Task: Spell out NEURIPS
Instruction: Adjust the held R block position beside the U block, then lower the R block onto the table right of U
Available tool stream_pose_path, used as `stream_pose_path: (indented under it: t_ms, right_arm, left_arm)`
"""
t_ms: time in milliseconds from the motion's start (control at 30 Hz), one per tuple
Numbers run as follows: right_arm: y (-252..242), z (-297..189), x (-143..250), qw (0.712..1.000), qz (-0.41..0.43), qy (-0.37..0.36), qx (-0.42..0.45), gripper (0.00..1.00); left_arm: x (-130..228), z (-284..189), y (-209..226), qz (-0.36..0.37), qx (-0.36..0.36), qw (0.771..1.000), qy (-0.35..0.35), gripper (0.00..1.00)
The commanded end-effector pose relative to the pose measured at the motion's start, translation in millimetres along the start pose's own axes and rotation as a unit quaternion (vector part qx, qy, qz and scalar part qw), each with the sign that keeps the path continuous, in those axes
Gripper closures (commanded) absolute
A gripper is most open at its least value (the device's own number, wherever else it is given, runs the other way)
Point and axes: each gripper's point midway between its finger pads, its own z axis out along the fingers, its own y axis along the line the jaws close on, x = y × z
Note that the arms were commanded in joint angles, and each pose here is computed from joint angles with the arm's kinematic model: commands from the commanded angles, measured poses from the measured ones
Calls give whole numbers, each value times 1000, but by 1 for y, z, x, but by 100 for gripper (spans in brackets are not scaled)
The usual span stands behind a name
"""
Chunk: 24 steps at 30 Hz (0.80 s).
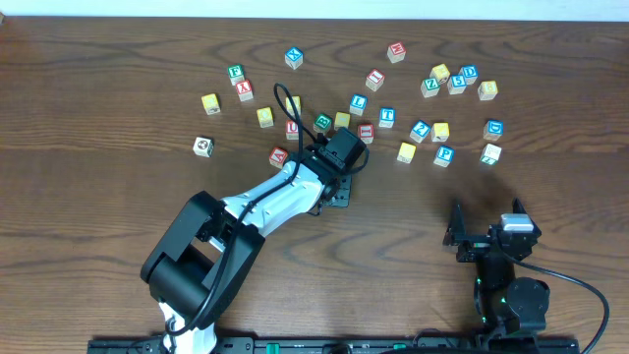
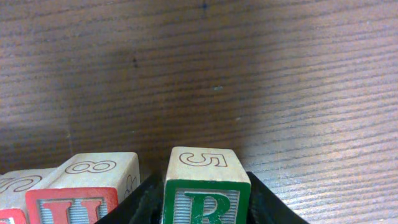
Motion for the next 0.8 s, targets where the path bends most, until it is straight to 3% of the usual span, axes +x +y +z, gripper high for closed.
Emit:
stream_pose_path:
  t_ms: [0, 767]
  right_arm:
    - [-1, 0, 1, 1000, -4, 2, 2, 1]
    - [-1, 0, 1, 1000, -4, 2, 2, 1]
  left_arm:
    - [-7, 0, -5, 5, 6, 1000, -3, 57]
    - [-38, -26, -14, 17, 0, 999, -29, 58]
